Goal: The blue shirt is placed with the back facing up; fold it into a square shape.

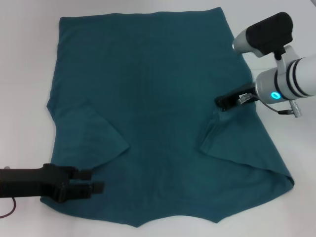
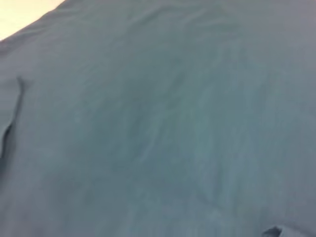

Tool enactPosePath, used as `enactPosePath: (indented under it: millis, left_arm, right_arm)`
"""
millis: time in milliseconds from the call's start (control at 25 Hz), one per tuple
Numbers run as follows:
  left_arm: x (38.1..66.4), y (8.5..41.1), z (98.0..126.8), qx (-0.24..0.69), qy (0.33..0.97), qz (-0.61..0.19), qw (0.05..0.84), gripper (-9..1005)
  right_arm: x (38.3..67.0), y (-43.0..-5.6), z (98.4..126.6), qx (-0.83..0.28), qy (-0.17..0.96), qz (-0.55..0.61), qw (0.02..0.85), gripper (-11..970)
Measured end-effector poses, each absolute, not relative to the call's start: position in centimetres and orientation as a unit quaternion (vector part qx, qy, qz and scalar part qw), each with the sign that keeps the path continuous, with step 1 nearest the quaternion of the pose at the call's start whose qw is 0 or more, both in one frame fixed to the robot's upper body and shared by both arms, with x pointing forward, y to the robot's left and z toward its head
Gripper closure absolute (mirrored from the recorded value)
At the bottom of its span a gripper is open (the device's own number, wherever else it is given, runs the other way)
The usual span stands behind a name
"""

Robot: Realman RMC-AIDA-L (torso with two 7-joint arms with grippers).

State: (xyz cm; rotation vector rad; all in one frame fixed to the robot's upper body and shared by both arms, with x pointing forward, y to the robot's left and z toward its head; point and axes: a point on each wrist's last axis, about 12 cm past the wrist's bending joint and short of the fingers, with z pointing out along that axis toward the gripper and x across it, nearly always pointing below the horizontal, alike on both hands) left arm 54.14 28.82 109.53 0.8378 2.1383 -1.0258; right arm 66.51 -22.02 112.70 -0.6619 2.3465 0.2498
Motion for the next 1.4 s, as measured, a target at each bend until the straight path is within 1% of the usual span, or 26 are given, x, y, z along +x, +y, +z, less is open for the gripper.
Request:
enactPosePath:
  millis: [280, 480, 640, 800, 920, 1040, 1240, 1400]
  left_arm:
    - [54.1, 30.1, 109.9, 0.29, 0.817, -0.383, 0.319, 389]
    - [54.1, 31.8, 110.9, 0.223, 0.845, -0.376, 0.308, 389]
    - [53.7, 33.8, 111.6, 0.128, 0.891, -0.341, 0.272, 389]
    - [52.7, 35.2, 112.5, 0.08, 0.914, -0.31, 0.247, 389]
    - [52.0, 35.8, 112.7, 0.065, 0.929, -0.286, 0.227, 387]
    - [51.6, 36.1, 112.3, 0.049, 0.94, -0.267, 0.206, 384]
    - [51.6, 35.5, 111.4, 0.032, 0.941, -0.276, 0.194, 276]
    - [52.1, 34.7, 110.9, 0.029, 0.94, -0.285, 0.187, 272]
  right_arm:
    - [65.4, -23.3, 114.3, -0.259, 0.906, 0.109, 0.317, 960]
    - [64.5, -23.4, 115.1, -0.276, 0.907, 0.121, 0.294, 766]
    - [63.8, -22.9, 115.6, -0.298, 0.905, 0.132, 0.274, 593]
    - [63.5, -22.7, 115.9, -0.309, 0.903, 0.133, 0.267, 419]
    - [63.5, -22.6, 116.1, -0.312, 0.902, 0.133, 0.266, 353]
    - [63.5, -22.6, 116.4, -0.314, 0.901, 0.133, 0.268, 288]
    - [63.5, -22.6, 116.3, -0.314, 0.903, 0.128, 0.264, 178]
    - [63.4, -22.5, 116.2, -0.315, 0.903, 0.127, 0.262, 140]
